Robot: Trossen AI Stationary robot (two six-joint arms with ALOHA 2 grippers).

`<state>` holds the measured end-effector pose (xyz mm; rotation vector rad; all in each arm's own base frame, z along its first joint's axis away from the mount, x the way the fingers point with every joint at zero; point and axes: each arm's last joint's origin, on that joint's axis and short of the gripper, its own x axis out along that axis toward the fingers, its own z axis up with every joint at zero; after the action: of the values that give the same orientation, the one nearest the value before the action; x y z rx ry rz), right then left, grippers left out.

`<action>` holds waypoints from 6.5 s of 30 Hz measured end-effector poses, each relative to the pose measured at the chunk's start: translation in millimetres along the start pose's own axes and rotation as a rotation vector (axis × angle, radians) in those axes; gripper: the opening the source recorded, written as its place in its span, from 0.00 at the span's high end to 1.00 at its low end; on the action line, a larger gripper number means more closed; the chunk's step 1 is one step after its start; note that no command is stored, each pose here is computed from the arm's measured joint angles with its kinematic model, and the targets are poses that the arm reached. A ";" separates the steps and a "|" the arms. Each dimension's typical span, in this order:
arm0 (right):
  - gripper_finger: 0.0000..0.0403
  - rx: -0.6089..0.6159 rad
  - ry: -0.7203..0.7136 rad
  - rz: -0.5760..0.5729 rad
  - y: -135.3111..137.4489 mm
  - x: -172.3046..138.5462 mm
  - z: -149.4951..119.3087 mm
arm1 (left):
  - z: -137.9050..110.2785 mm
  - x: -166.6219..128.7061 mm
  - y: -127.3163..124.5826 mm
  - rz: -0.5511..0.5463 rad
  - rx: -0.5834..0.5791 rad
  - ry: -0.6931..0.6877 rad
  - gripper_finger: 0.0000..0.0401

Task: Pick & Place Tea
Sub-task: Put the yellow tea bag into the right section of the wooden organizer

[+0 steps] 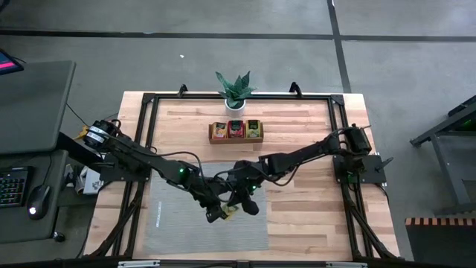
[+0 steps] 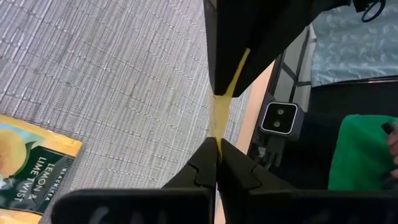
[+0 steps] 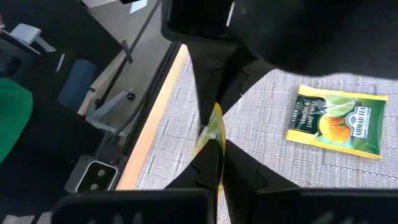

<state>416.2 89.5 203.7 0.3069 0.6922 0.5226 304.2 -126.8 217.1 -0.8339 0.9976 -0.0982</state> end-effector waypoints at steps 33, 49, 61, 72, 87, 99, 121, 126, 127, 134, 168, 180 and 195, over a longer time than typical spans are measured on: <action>1.00 0.165 -0.547 -0.355 21.5 -87.7 -57.1 | -38.2 -106.2 -17.5 0.306 0.012 -0.583 0.79; 1.00 -0.004 -1.278 -0.410 58.7 -159.9 -89.2 | 30.1 -120.8 -36.5 0.080 0.073 -1.019 0.79; 1.00 -0.130 -1.283 -0.380 65.8 -164.8 -46.8 | 72.7 -102.7 -30.8 -0.119 0.131 -1.083 0.79; 1.00 -0.135 -1.277 -0.383 68.0 -165.1 -38.9 | 75.7 -103.6 -37.5 -0.172 0.232 -1.137 0.79; 1.00 -0.135 -1.290 -0.394 67.8 -166.4 -38.5 | 74.7 -106.9 -43.9 -0.204 0.437 -1.135 0.66; 1.00 -0.130 -1.275 -0.379 65.1 -165.9 -38.2 | 76.9 -108.7 -40.6 -0.115 0.354 -1.207 0.45; 1.00 -0.116 -1.265 -0.375 61.5 -165.9 -38.0 | 77.7 -109.3 -38.4 -0.041 0.328 -1.246 0.99; 1.00 -0.114 -1.265 -0.372 61.5 -165.8 -38.0 | 77.8 -109.3 -38.4 -0.041 0.324 -1.248 1.00; 1.00 -0.115 -1.264 -0.370 61.6 -165.8 -38.0 | 77.8 -109.3 -38.3 -0.040 0.323 -1.249 1.00; 0.94 -0.117 -1.260 -0.368 61.7 -165.4 -38.1 | 77.7 -109.1 -38.1 -0.035 0.322 -1.248 1.00; 0.56 -0.062 -0.381 -0.387 98.5 -276.3 26.6 | 79.9 -119.9 -52.8 0.231 0.529 -0.602 1.00; 0.56 -0.099 -0.012 -0.436 86.1 -256.6 73.4 | 87.2 -132.3 -61.3 0.349 0.627 -0.609 1.00; 0.56 -0.135 0.087 -0.424 50.9 -195.1 94.0 | 82.7 -129.6 -51.4 0.475 0.629 -0.549 1.00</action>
<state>334.8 15.0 396.8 0.0069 0.7777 0.1767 309.7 -58.9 364.2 -0.0194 0.5617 0.2091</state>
